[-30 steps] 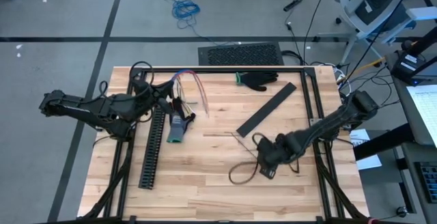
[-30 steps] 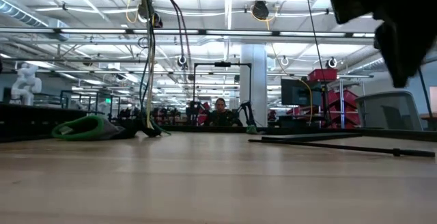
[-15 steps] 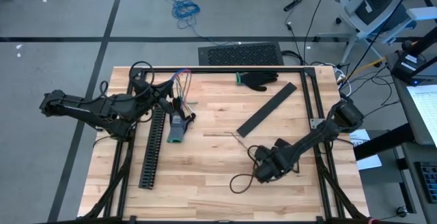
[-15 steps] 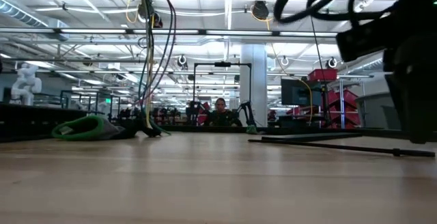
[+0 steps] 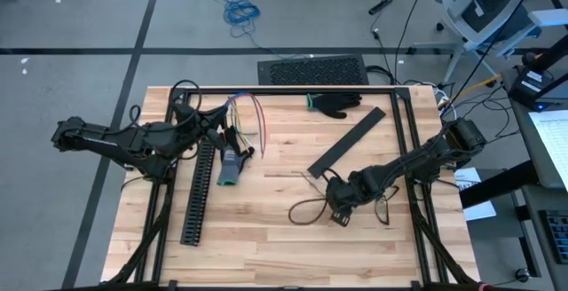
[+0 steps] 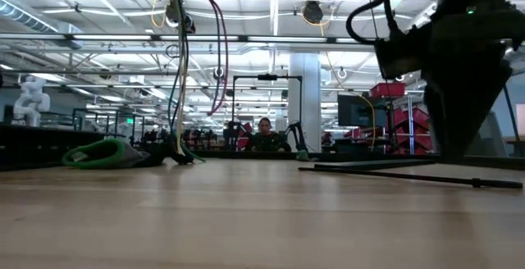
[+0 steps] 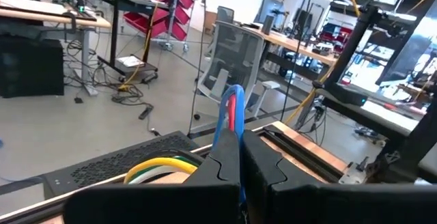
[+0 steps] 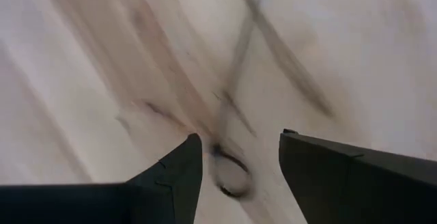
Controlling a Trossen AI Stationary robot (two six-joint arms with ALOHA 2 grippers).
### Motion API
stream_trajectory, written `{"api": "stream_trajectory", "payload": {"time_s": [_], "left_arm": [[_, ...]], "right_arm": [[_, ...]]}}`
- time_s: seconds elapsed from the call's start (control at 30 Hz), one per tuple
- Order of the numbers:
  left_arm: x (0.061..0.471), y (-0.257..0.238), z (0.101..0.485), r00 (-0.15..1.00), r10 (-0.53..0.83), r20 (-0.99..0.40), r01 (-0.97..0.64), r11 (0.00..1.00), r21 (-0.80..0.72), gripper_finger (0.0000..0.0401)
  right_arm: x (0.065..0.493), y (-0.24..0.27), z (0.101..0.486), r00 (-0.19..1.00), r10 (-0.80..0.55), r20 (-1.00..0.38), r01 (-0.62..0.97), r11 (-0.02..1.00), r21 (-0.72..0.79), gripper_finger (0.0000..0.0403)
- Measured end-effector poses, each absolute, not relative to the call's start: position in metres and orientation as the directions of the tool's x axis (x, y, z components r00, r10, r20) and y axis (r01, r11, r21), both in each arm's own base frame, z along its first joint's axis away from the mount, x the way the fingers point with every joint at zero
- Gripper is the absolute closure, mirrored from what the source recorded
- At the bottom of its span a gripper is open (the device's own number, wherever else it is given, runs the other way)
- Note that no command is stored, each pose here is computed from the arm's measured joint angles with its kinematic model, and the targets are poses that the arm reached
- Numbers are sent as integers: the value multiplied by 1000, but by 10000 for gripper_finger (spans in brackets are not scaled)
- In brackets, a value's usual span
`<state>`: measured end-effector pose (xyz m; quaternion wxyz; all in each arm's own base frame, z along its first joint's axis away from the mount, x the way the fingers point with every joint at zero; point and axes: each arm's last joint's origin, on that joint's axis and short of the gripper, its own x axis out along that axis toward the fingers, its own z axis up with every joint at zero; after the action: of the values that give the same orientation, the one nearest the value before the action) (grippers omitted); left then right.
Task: Ziptie cables
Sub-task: Wrap the cable wires with the black zip tie
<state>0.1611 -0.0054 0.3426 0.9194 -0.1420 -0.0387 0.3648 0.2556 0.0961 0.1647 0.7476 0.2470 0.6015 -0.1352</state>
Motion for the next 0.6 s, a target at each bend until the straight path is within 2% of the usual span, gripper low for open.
{"api": "stream_trajectory", "payload": {"time_s": [0.1,0.33,0.4,0.53,0.6], "left_arm": [[161,-5,343,731,681,-32,-652,684,-328,401],[161,-5,343,731,682,-33,-651,681,-335,401],[161,-5,343,731,682,-33,-651,681,-335,401],[161,-5,342,731,682,-34,-651,681,-334,401],[161,-5,342,731,682,-34,-651,681,-334,401]], "right_arm": [[255,92,158,277,131,-952,542,797,267,229],[244,88,155,195,4,-981,604,787,124,262],[245,88,156,203,-2,-979,604,787,124,285],[245,90,156,217,4,-976,608,782,138,380],[246,91,156,223,6,-975,628,764,149,391]]}}
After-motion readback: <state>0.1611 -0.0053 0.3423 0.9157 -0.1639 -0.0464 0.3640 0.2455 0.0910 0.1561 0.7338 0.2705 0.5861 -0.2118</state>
